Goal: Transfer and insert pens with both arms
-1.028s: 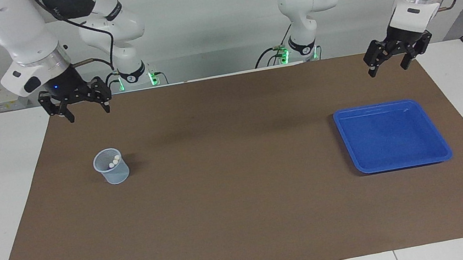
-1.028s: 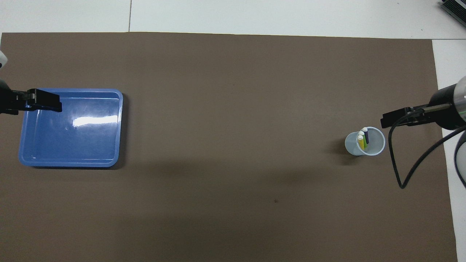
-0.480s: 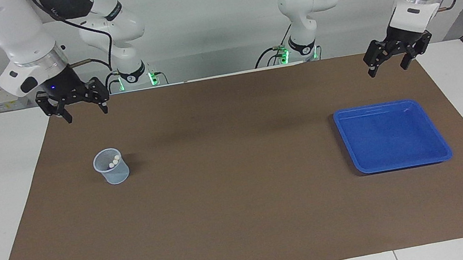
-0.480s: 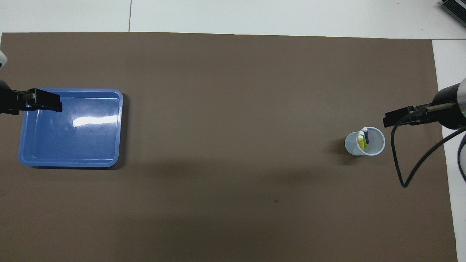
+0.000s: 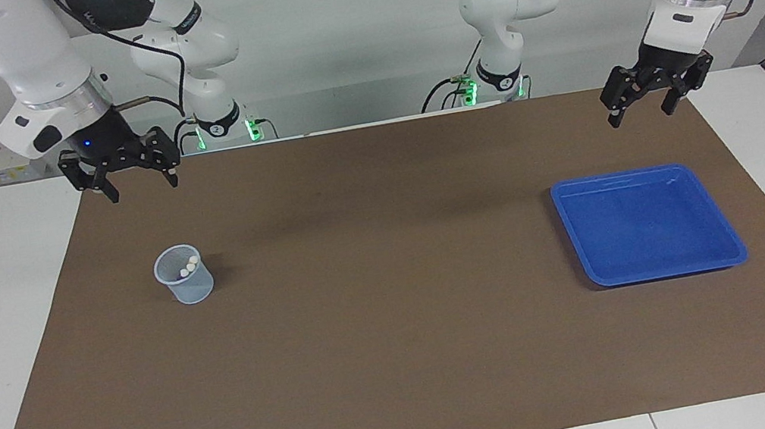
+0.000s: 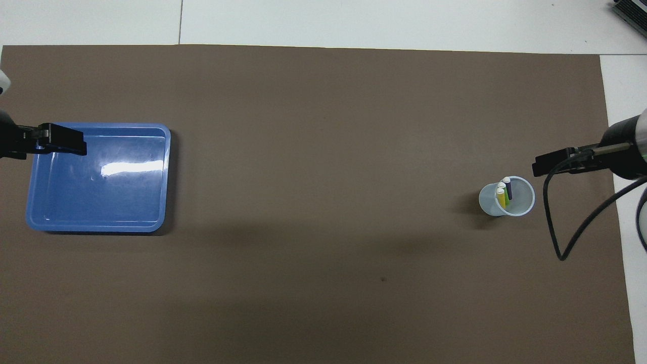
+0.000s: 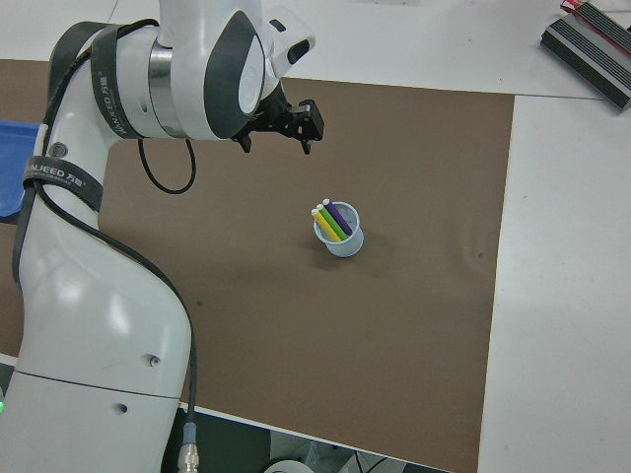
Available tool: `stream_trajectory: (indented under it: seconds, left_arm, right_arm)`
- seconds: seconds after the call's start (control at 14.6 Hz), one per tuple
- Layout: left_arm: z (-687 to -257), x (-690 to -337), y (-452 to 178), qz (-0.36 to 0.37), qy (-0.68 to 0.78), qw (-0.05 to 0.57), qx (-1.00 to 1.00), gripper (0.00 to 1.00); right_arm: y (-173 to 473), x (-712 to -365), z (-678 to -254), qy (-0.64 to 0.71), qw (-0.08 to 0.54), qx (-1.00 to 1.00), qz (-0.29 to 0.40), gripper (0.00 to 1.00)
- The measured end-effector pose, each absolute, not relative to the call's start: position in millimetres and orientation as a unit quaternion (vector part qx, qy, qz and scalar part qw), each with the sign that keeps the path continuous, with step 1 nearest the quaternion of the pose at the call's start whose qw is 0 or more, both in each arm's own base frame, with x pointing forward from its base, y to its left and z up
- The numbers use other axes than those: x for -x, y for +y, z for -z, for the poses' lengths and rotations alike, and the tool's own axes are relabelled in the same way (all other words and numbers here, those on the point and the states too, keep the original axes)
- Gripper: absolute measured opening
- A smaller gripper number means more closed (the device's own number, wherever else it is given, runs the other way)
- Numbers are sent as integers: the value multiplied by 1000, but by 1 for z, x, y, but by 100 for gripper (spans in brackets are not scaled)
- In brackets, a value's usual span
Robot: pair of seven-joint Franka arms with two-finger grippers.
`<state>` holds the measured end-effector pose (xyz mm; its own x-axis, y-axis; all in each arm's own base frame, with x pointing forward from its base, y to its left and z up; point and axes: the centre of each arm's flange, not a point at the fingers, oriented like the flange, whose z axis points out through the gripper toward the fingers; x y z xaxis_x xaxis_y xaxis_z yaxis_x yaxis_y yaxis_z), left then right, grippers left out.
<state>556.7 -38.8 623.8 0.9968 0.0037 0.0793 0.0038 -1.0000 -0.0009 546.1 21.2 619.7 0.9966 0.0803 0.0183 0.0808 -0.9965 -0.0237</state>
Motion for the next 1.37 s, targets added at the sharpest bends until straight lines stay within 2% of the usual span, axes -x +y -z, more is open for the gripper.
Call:
stream_trajectory:
  seconds: [0.75, 1.37]
  left_arm:
    - [-622, -557, -40, 36, -1, 0, 999, 100]
    - [-622, -557, -40, 35, -1, 0, 999, 100]
  right_arm:
    - [21, -533, -631, -41, 12, 999, 1, 100]
    - [22, -534, -613, -42, 12, 999, -17, 100]
